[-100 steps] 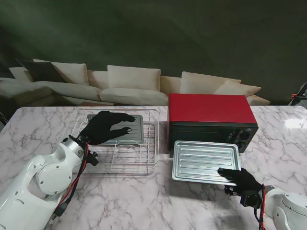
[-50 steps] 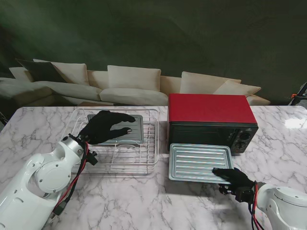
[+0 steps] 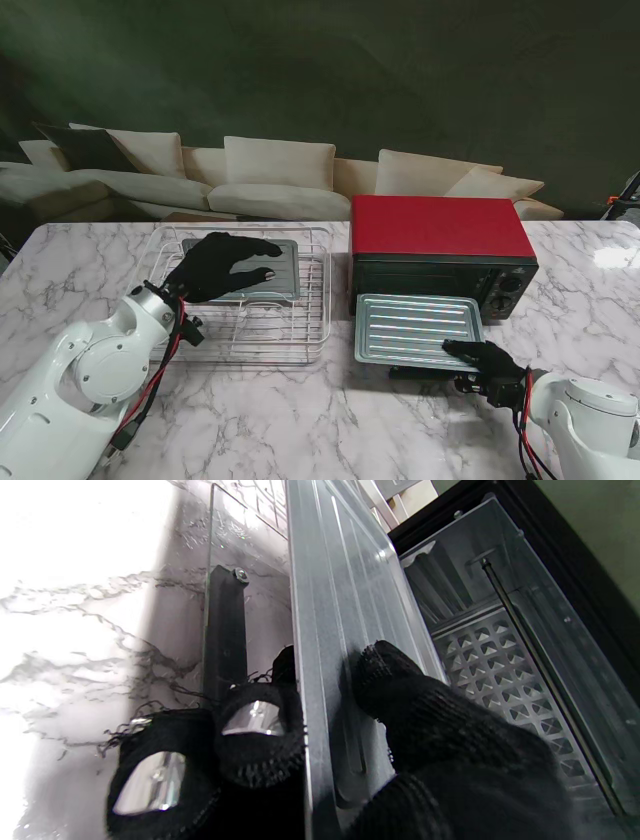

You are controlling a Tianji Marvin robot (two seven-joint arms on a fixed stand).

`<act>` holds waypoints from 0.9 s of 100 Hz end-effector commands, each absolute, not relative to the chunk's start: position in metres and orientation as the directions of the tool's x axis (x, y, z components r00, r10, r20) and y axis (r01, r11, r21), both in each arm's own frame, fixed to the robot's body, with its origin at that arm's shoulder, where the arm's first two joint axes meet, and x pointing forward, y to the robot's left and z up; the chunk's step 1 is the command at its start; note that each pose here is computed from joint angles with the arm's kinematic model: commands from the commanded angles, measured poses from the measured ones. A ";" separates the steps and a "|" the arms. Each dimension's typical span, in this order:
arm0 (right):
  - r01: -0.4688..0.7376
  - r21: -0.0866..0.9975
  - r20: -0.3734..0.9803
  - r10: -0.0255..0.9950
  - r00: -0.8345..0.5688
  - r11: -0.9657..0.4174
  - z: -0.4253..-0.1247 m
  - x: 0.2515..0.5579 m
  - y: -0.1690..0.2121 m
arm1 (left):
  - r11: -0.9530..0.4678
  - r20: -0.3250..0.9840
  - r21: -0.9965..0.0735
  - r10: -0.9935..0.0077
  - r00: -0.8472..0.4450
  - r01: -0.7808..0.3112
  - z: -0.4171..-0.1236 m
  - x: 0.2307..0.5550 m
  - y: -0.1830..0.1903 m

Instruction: Slide the trays into the oven

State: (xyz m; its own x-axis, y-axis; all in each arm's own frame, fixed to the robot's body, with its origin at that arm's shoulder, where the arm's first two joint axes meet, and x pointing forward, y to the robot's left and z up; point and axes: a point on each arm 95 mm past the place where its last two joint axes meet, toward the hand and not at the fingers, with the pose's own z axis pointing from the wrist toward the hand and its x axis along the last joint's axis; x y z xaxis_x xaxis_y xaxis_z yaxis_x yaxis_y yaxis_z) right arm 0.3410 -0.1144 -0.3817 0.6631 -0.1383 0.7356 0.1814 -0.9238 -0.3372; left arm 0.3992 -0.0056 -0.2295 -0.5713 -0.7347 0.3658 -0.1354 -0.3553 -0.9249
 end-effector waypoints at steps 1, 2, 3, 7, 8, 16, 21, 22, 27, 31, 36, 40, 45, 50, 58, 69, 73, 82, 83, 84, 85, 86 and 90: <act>0.173 -0.345 0.735 -0.151 0.662 -0.923 -0.384 0.343 -0.114 | -0.345 0.368 -0.926 -0.736 -0.568 -0.153 -0.233 0.399 -0.006; 0.173 -0.345 0.734 -0.150 0.662 -0.923 -0.384 0.344 -0.114 | -0.344 0.368 -0.926 -0.736 -0.568 -0.153 -0.233 0.399 -0.006; 0.174 -0.345 0.734 -0.150 0.662 -0.923 -0.384 0.344 -0.115 | -0.344 0.367 -0.926 -0.736 -0.568 -0.153 -0.233 0.399 -0.006; 0.174 -0.349 0.733 -0.153 0.663 -0.921 -0.385 0.345 -0.115 | -0.343 0.366 -0.927 -0.736 -0.569 -0.153 -0.233 0.399 -0.006; 0.173 -0.350 0.733 -0.154 0.663 -0.921 -0.385 0.346 -0.115 | -0.342 0.366 -0.927 -0.736 -0.569 -0.153 -0.233 0.399 -0.006; 0.173 -0.353 0.732 -0.156 0.663 -0.920 -0.385 0.349 -0.115 | -0.339 0.364 -0.928 -0.736 -0.571 -0.154 -0.232 0.399 -0.007; 0.172 -0.354 0.731 -0.158 0.664 -0.919 -0.386 0.352 -0.115 | -0.339 0.364 -0.928 -0.735 -0.572 -0.155 -0.232 0.399 -0.007; 0.172 -0.354 0.731 -0.157 0.664 -0.919 -0.386 0.352 -0.115 | -0.339 0.364 -0.928 -0.735 -0.572 -0.155 -0.232 0.400 -0.007; 0.174 -0.352 0.732 -0.154 0.664 -0.920 -0.386 0.355 -0.115 | -0.339 0.364 -0.928 -0.734 -0.573 -0.156 -0.232 0.400 -0.007; 0.174 -0.350 0.732 -0.153 0.664 -0.920 -0.386 0.356 -0.115 | -0.338 0.364 -0.928 -0.734 -0.573 -0.157 -0.233 0.400 -0.008; 0.171 -0.353 0.731 -0.157 0.664 -0.920 -0.386 0.358 -0.115 | -0.337 0.364 -0.928 -0.734 -0.573 -0.158 -0.233 0.400 -0.008; 0.169 -0.353 0.732 -0.159 0.663 -0.920 -0.386 0.359 -0.115 | -0.337 0.365 -0.928 -0.734 -0.572 -0.159 -0.233 0.400 -0.008; 0.165 -0.351 0.733 -0.161 0.661 -0.922 -0.387 0.359 -0.116 | -0.337 0.365 -0.928 -0.734 -0.572 -0.160 -0.233 0.399 -0.008; 0.160 -0.350 0.734 -0.165 0.658 -0.923 -0.387 0.358 -0.117 | -0.337 0.365 -0.928 -0.735 -0.572 -0.160 -0.233 0.399 -0.008; 0.154 -0.349 0.737 -0.169 0.654 -0.924 -0.387 0.356 -0.118 | -0.337 0.365 -0.928 -0.735 -0.571 -0.159 -0.233 0.399 -0.007; 0.153 -0.349 0.741 -0.173 0.649 -0.924 -0.388 0.352 -0.120 | -0.338 0.366 -0.928 -0.736 -0.569 -0.160 -0.234 0.398 -0.008; 0.152 -0.351 0.740 -0.174 0.650 -0.924 -0.388 0.351 -0.121 | -0.338 0.366 -0.927 -0.736 -0.569 -0.160 -0.234 0.398 -0.008; 0.150 -0.353 0.738 -0.176 0.652 -0.924 -0.389 0.348 -0.122 | -0.337 0.366 -0.928 -0.735 -0.571 -0.160 -0.233 0.399 -0.008; 0.149 -0.353 0.738 -0.176 0.652 -0.924 -0.389 0.348 -0.122 | -0.337 0.365 -0.928 -0.735 -0.571 -0.160 -0.233 0.399 -0.008; 0.149 -0.353 0.738 -0.176 0.652 -0.924 -0.390 0.347 -0.122 | -0.337 0.365 -0.928 -0.735 -0.571 -0.160 -0.233 0.399 -0.008; 0.149 -0.353 0.738 -0.176 0.652 -0.924 -0.390 0.347 -0.122 | -0.336 0.365 -0.928 -0.735 -0.572 -0.160 -0.233 0.399 -0.008; 0.149 -0.353 0.738 -0.177 0.651 -0.924 -0.390 0.347 -0.122 | -0.336 0.365 -0.928 -0.735 -0.572 -0.160 -0.233 0.399 -0.008; 0.148 -0.352 0.739 -0.177 0.650 -0.924 -0.390 0.345 -0.123 | -0.335 0.364 -0.929 -0.734 -0.573 -0.160 -0.233 0.399 -0.008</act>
